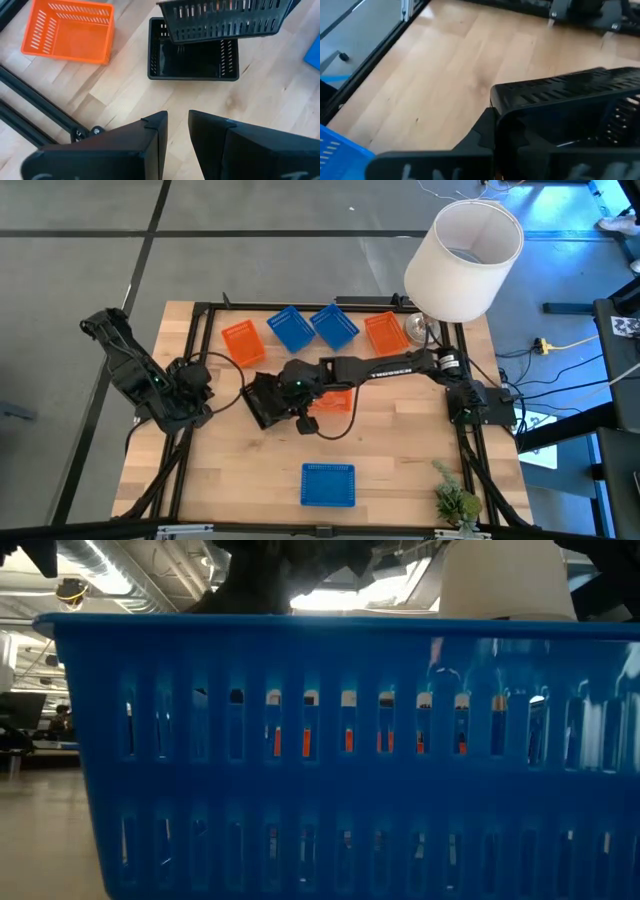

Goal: Stack baskets by color
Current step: Stack the right black basket on top of the left black basket

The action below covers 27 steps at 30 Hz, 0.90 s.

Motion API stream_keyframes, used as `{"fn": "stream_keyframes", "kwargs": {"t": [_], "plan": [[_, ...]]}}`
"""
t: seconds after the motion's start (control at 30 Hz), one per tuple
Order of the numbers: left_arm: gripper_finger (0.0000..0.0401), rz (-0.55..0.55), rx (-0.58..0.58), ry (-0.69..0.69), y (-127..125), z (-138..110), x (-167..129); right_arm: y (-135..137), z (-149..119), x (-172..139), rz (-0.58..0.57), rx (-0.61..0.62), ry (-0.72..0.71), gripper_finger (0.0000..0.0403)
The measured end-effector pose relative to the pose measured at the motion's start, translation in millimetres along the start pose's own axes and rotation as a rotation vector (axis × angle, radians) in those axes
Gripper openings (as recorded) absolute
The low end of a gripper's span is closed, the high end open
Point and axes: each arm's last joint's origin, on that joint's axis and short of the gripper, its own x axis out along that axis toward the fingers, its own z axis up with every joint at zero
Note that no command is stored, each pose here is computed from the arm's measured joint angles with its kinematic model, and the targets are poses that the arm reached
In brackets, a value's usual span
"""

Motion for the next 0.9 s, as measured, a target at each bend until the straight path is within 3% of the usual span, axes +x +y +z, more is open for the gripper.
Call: {"fn": "stream_keyframes", "kwargs": {"t": [0.47,0.7,0.9], "plan": [[0.0069,0.0,0.001,0.0,-0.1,0.0,0.0,-3.1,-14.0,-5.1,-0.141,0.025,0.178,0.0],[0.0069,0.0,0.001,0.0,-0.1,0.0,0.0,-4.2,17.7,-29.4,-0.291,0.148,0.137,0.0],[0.0069,0.0,0.001,0.0,-0.1,0.0,0.0,-3.8,50.2,-49.2,-0.317,0.253,-0.009,0.0]]}}
